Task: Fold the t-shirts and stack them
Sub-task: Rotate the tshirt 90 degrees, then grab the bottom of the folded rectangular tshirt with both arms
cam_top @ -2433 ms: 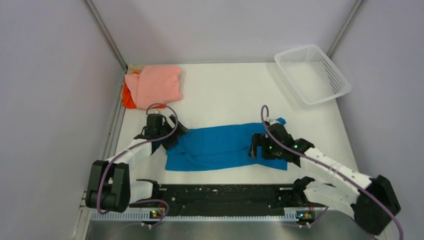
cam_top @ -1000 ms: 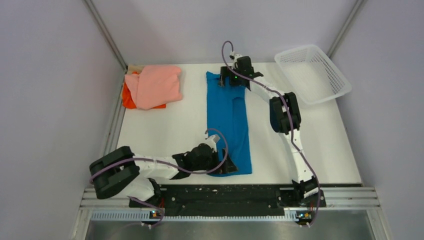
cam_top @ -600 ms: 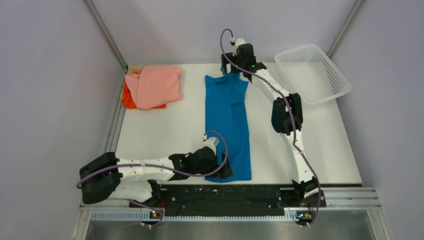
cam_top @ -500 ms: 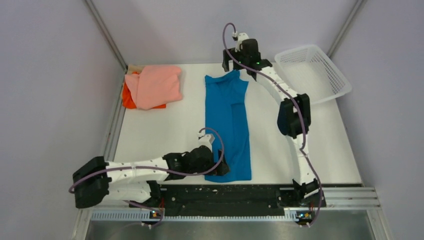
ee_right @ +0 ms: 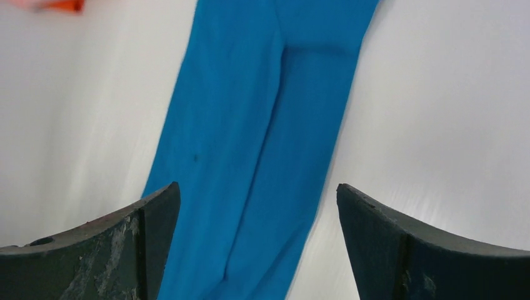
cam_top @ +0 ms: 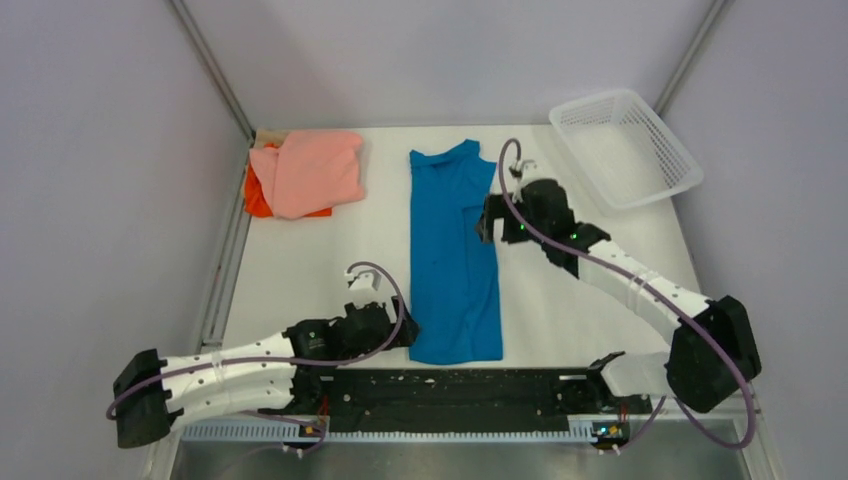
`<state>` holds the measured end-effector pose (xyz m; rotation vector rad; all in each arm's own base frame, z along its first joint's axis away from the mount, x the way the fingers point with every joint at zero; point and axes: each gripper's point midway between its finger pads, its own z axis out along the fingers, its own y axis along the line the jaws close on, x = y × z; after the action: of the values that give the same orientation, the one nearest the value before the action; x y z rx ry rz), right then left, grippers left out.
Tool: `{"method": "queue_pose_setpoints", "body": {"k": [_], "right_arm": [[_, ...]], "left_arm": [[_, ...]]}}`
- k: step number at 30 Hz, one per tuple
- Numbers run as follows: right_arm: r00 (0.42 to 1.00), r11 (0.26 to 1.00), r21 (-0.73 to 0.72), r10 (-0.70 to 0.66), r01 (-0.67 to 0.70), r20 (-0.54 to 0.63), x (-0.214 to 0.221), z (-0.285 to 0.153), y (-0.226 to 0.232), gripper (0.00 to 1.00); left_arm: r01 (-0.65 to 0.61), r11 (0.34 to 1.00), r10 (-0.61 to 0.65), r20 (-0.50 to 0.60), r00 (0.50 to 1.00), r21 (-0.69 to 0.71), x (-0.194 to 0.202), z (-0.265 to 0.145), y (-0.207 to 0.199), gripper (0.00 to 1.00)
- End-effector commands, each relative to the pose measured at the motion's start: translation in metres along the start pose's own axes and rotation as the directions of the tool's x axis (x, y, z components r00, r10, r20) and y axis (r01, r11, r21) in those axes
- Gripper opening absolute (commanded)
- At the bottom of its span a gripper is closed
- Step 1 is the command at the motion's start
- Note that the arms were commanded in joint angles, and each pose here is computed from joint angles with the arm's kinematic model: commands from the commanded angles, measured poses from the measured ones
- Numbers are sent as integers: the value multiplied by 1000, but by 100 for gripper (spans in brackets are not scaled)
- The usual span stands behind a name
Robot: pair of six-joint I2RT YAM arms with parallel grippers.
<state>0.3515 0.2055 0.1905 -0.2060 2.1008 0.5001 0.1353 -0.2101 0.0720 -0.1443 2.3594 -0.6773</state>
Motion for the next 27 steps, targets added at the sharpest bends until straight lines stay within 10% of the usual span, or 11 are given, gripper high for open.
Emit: {"method": "queue_pose_setpoints", "body": {"k": [1, 20, 27], "right_arm": [[980, 986, -11, 163, -165, -116, 76, -25, 18, 92], [788, 944, -134, 167, -301, -593, 284, -118, 40, 67], [759, 943, -108, 181, -314, -625, 295, -120, 38, 26]], "left_arm": [[30, 999, -28, -54, 998, 44, 20, 8, 3, 86], [56, 998, -54, -224, 973, 4, 64, 25, 11, 32], [51, 999, -49, -256, 965, 0, 70, 26, 9, 12]]}}
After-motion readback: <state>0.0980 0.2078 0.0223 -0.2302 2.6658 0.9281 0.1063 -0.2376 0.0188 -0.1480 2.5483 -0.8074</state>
